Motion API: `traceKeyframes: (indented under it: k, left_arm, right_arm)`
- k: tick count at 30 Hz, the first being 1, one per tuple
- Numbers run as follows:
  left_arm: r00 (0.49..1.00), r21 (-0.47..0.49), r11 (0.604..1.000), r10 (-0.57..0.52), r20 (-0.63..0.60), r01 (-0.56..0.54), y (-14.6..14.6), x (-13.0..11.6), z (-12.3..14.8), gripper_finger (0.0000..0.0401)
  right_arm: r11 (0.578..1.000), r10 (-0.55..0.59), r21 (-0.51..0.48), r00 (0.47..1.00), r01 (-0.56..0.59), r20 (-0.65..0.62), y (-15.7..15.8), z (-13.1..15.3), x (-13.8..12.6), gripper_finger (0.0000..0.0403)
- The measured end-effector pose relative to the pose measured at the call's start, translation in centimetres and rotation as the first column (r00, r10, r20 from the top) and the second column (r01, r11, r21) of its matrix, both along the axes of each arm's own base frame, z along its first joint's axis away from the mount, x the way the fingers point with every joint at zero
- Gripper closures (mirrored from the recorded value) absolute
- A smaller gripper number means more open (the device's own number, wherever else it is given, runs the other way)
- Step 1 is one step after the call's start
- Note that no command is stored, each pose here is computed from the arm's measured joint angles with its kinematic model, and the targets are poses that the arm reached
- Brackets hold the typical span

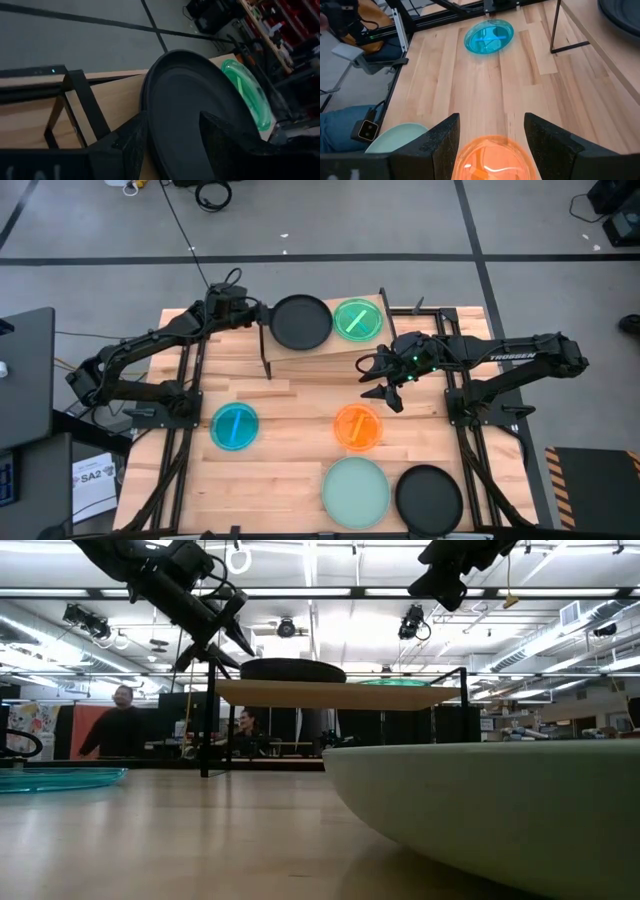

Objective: Place and stack plates onto a shelf
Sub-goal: Stack the black plate on top of the black plate on the shelf

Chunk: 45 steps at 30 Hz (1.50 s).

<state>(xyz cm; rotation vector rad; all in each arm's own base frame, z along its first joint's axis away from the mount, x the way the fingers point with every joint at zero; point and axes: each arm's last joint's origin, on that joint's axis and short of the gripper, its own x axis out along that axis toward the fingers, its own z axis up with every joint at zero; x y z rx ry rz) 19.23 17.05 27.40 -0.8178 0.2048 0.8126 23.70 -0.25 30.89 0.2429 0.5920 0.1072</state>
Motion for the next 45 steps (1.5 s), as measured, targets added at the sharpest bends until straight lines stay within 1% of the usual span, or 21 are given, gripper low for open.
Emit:
traceKeyframes:
  k: [5,11,13,16,19,22,25,29,34,45]
  left_arm:
    - [0.999,0.045,0.998,-0.03,-0.037,0.032,0.0,0.0,0.0,0.0213]
    - [0.994,0.103,0.992,-0.066,-0.088,0.075,0.0,0.0,0.0,0.0213]
    - [0.989,0.141,0.984,-0.093,-0.119,0.109,-0.2,0.2,0.1,0.0213]
    - [0.981,0.202,0.968,-0.123,-0.148,0.151,-0.5,0.6,0.3,0.0213]
    - [0.979,0.253,0.951,-0.147,-0.142,0.179,-1.0,1.2,0.6,0.0213]
    - [0.975,0.295,0.932,-0.178,-0.131,0.209,-1.6,1.8,1.0,0.0213]
    - [0.97,0.331,0.912,-0.213,-0.121,0.241,-2.3,2.5,1.3,0.0213]
    - [0.958,0.357,0.889,-0.262,-0.115,0.286,-3.3,3.2,1.5,0.0213]
    - [0.938,0.356,0.868,-0.326,-0.116,0.346,-4.8,4.1,1.5,0.0213]
    - [0.878,0.356,0.805,-0.465,-0.116,0.474,-8.5,5.7,1.5,0.0213]
  right_arm:
    - [0.999,-0.017,0.027,1.0,0.018,-0.016,0.0,-0.1,-0.1,0.0176]
    - [0.999,-0.006,0.032,0.995,0.009,-0.096,0.3,-0.7,-0.5,0.0176]
    - [0.999,-0.001,0.031,0.992,0.005,-0.13,0.6,-0.9,-0.7,0.0176]
    - [0.999,-0.045,0.018,0.983,0.049,-0.179,0.9,-1.3,-1.0,0.0176]
    - [0.996,-0.093,-0.005,0.97,0.094,-0.223,1.2,-1.6,-1.3,0.0176]
    - [0.995,-0.1,-0.003,0.96,0.102,-0.261,1.7,-1.9,-1.6,0.0176]
    - [0.996,-0.084,0.008,0.956,0.09,-0.282,2.3,-2.0,-1.7,0.0176]
    - [0.998,-0.051,0.023,0.95,0.062,-0.307,3.4,-2.1,-2.0,0.0176]
    - [1.0,0.022,0.026,0.94,-0.015,-0.34,5.2,-2.3,-2.6,0.0176]
    - [0.99,0.134,0.103,0.913,-0.102,-0.385,9.2,-2.4,-4.1,0.0176]
